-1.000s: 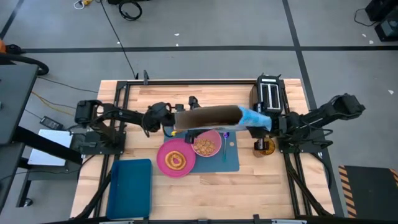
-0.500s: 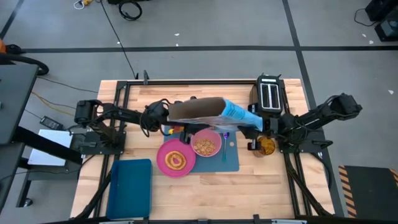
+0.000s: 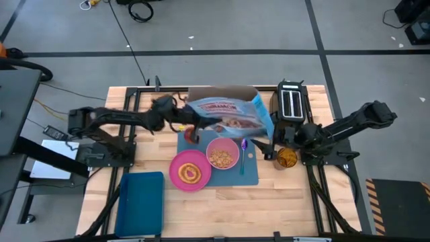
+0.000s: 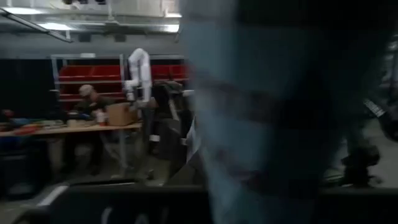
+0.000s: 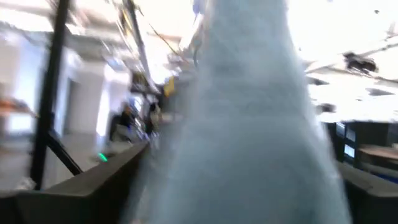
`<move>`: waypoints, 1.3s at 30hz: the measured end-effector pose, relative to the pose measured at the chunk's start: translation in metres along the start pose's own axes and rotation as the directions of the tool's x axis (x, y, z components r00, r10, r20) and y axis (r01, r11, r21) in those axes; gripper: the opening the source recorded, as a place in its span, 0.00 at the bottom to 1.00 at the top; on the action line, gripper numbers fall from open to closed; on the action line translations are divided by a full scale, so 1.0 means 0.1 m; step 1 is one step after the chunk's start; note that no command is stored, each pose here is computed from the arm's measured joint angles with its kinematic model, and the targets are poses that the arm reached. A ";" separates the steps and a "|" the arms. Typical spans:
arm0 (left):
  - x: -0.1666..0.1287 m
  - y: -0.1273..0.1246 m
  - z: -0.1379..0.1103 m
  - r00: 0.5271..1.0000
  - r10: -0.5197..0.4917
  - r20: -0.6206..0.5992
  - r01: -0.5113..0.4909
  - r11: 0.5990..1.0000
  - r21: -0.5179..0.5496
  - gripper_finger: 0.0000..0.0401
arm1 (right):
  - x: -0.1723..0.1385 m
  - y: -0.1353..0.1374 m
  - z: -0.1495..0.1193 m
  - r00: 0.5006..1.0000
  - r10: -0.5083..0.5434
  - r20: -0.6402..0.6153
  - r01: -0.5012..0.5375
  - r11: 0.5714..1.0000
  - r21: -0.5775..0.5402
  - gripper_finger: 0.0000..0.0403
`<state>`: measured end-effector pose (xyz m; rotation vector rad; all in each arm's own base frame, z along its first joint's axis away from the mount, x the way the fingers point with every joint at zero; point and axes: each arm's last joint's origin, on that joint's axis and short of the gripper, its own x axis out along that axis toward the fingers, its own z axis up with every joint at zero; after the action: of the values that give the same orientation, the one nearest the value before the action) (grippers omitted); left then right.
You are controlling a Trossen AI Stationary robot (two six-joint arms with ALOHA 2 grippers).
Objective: Arrange a breakfast setting
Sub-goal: Pour the cereal from the blue cereal box into the pink bowl
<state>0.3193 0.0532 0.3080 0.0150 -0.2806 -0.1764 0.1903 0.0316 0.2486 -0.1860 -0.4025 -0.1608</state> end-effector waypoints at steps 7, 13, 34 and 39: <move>-0.34 0.04 0.41 0.985 0.121 -0.120 -0.112 0.991 0.079 0.03 | -0.11 -0.08 0.06 0.987 -0.091 -0.134 0.082 0.994 -0.068 0.96; -0.74 0.05 0.57 0.837 0.445 -0.320 -0.403 0.895 0.191 0.03 | -0.17 -0.11 0.06 0.970 -0.139 -0.199 0.119 0.987 -0.109 0.95; -2.17 -0.22 -0.76 -0.116 0.970 -0.216 -0.947 -0.042 0.319 0.03 | -0.07 -0.11 -0.13 0.953 -0.164 -0.255 0.164 0.986 -0.023 0.94; -2.34 -0.26 -0.95 -0.183 0.962 -0.203 -0.955 -0.126 0.268 0.03 | 0.16 -0.05 -0.16 0.948 -0.152 -0.279 0.146 0.988 -0.043 0.94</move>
<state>0.1195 0.0681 0.1518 -0.1667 0.1591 1.5175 0.2101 0.0218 0.2410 -0.1517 -0.1296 -0.3366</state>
